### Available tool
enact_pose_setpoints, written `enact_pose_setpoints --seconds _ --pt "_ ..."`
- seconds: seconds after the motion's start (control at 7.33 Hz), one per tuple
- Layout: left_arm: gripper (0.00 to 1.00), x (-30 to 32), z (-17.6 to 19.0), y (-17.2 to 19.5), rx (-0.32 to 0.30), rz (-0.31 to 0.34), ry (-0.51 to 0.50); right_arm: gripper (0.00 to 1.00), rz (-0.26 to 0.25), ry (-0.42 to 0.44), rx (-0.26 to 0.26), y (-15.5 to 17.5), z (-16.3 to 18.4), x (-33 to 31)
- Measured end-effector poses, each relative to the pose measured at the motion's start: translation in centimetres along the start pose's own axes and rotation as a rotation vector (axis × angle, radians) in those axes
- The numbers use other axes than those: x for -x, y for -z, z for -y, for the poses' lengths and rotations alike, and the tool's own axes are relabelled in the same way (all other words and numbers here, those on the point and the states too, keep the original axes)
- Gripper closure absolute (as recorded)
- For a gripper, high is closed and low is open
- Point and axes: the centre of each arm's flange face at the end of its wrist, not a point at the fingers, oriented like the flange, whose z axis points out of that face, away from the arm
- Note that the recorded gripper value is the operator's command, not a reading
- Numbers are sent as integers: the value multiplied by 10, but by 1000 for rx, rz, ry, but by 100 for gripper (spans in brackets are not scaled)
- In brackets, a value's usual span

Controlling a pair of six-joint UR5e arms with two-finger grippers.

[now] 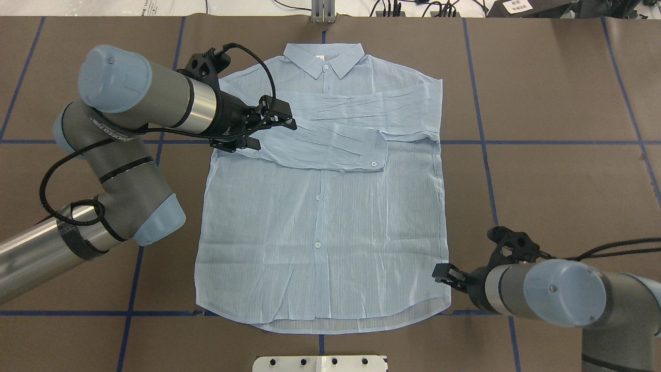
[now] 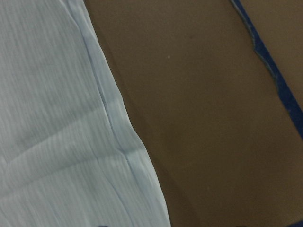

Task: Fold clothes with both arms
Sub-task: 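Release the sleeve on the chest and draw the left gripper back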

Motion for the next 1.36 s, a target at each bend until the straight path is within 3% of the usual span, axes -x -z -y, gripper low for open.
enact_pose_setpoints --seconds 0.41,1.23,1.36 --pt "3 12 4 2 -6 14 -18 14 -42 -17 -44 -10 -36 -14" --pt "3 13 5 2 -11 15 -18 18 -43 -40 -79 -20 -25 -7" --pt "3 12 5 3 -12 14 -17 31 -38 -48 -88 -20 -19 -4"
